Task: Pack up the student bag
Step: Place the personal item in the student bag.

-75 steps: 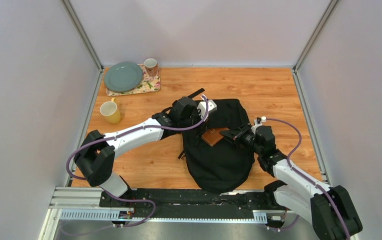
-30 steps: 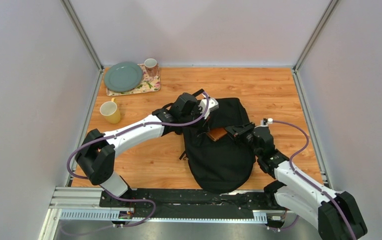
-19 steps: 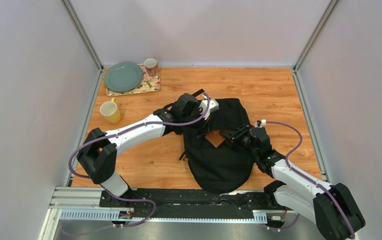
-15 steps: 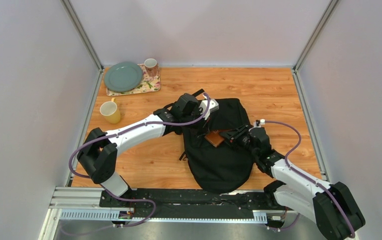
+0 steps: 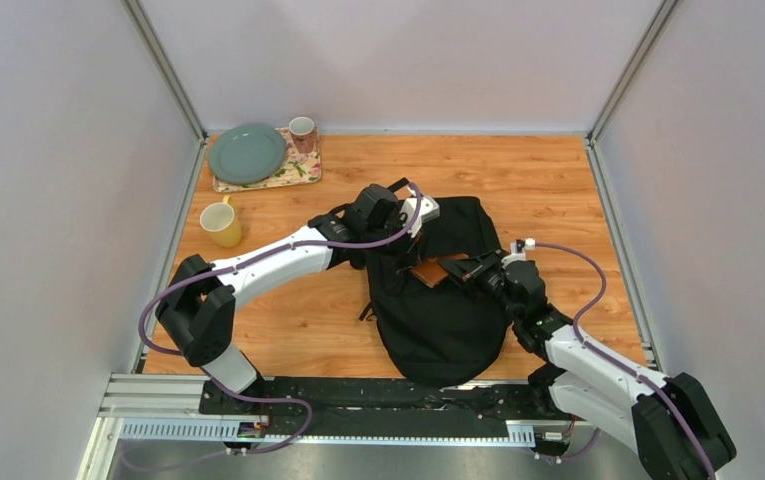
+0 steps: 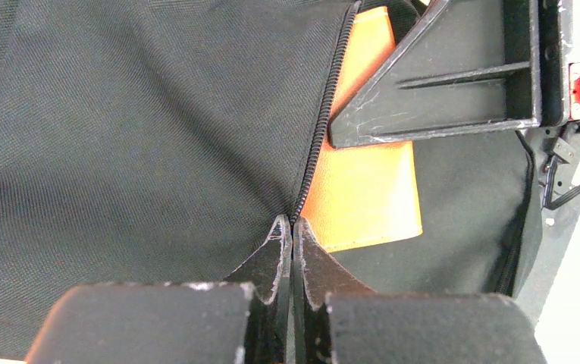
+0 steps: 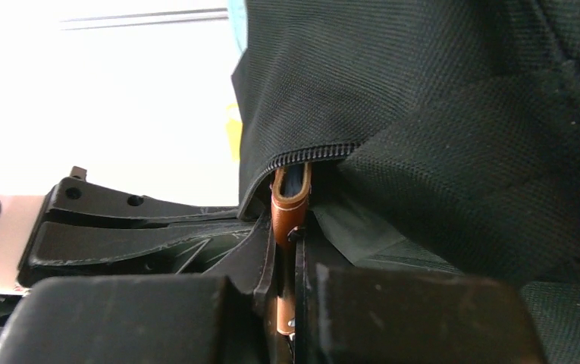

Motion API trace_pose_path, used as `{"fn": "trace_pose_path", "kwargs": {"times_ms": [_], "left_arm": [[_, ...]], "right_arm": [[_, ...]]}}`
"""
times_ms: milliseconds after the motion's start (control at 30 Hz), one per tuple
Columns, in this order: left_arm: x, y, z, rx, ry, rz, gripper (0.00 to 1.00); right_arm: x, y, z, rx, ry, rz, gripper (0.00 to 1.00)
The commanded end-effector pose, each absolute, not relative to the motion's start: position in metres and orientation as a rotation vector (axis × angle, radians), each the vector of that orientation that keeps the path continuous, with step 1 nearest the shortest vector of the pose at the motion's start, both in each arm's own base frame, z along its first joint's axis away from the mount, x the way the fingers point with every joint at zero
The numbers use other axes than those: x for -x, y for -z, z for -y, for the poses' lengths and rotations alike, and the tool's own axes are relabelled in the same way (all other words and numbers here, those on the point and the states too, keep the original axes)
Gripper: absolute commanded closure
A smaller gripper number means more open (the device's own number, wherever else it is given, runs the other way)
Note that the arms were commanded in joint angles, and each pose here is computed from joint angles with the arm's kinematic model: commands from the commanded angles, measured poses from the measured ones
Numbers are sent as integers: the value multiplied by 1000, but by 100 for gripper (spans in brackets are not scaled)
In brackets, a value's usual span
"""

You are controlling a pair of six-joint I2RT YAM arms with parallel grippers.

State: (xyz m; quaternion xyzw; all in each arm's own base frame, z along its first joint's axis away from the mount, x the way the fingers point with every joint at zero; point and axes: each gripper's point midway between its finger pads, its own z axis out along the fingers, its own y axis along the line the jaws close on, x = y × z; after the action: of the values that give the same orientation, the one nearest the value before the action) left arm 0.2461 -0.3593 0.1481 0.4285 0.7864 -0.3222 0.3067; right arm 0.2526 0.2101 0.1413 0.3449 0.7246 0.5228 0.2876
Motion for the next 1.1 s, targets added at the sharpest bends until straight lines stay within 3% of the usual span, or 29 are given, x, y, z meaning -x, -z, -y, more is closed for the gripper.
{"fn": "trace_pose_path", "kwargs": {"times_ms": [0, 400, 767, 1067], "left_arm": [[-233, -176, 373, -1156, 972, -2027, 100], [-228, -183, 375, -1151, 1009, -2020, 100], [-231, -184, 376, -1133, 1004, -2018, 100], [-233, -177, 372, -1111, 973, -2040, 100]], "right_arm": [[-275, -196, -195, -925, -1416, -1673, 100], [-292, -204, -168, -1022, -1354, -1485, 100], [-314, -201, -207, -987, -1411, -1525, 100], [-335, -179, -228, -1018, -1297, -1557, 100]]}}
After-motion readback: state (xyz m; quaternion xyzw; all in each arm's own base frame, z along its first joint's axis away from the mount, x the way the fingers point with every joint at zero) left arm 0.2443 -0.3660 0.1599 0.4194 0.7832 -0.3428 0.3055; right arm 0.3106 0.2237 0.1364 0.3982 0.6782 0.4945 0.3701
